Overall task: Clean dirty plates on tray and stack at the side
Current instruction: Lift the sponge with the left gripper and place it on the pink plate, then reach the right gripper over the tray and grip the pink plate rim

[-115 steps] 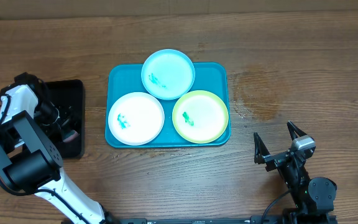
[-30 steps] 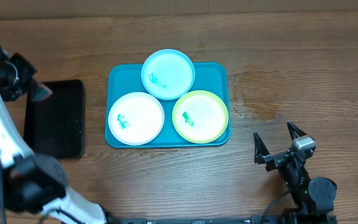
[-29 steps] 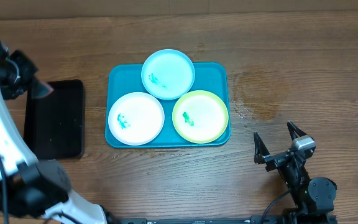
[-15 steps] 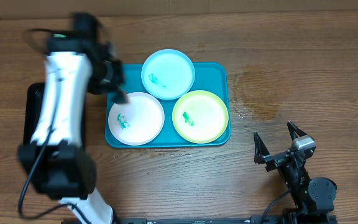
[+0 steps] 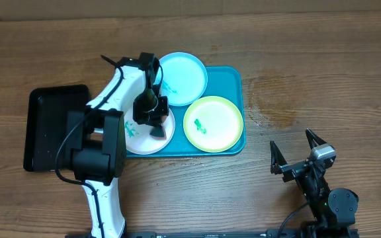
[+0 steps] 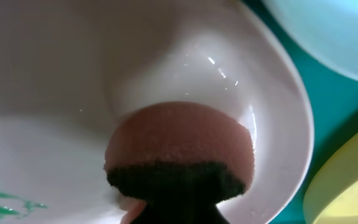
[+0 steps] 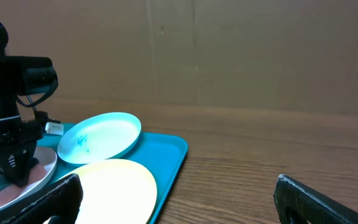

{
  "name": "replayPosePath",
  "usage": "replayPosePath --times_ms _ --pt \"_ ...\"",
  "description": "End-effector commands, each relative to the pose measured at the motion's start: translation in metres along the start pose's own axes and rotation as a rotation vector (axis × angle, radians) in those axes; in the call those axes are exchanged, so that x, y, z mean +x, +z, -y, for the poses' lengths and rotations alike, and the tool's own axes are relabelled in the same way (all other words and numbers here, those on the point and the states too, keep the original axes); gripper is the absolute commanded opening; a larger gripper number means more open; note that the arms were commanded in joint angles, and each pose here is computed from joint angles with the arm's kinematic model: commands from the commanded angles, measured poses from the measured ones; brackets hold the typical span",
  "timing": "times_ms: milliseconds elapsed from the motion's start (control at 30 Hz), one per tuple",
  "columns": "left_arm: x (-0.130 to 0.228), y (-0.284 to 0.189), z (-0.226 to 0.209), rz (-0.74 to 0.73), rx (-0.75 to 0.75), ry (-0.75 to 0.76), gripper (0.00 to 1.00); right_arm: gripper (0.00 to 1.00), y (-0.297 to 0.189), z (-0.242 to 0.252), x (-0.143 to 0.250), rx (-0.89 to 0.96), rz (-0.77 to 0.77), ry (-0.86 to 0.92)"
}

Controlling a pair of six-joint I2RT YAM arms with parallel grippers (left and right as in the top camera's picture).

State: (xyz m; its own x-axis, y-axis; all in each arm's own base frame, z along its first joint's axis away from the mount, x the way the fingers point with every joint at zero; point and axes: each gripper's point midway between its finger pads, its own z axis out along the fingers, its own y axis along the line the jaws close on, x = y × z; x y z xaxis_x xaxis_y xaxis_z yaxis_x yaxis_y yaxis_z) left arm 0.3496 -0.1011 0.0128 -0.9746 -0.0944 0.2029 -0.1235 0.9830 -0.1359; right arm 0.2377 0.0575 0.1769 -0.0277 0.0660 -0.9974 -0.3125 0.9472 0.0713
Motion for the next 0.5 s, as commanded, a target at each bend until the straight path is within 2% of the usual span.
replayPosePath --times_ms 0,67,167,200,233,267,467 --pt "-0.010 -0.024 -0.003 0.051 0.026 -0.021 0.16 1.00 0.000 0.001 0.002 0.003 0.004 -0.002" --pt "-0.016 -0.046 -0.006 0.095 0.040 -0.034 0.22 1.00 0.000 0.001 0.002 0.003 0.005 -0.002" --pt "-0.027 -0.101 -0.017 0.211 0.054 -0.063 0.42 1.00 0.000 0.001 0.002 0.004 0.004 -0.002" --pt "-0.028 -0.118 -0.020 0.247 0.061 -0.068 0.55 1.00 0.000 0.001 0.002 0.004 0.004 -0.002" --pt "-0.028 -0.132 -0.023 0.276 0.069 -0.076 0.80 1.00 0.000 0.001 0.002 0.003 0.005 -0.002" --pt "-0.027 -0.148 -0.028 0.311 0.077 -0.086 0.98 1.00 0.000 0.001 0.002 0.003 0.005 -0.002" --pt "-0.011 -0.214 -0.068 0.475 0.108 -0.193 1.00 1.00 0.000 0.000 0.002 0.003 0.005 -0.002"
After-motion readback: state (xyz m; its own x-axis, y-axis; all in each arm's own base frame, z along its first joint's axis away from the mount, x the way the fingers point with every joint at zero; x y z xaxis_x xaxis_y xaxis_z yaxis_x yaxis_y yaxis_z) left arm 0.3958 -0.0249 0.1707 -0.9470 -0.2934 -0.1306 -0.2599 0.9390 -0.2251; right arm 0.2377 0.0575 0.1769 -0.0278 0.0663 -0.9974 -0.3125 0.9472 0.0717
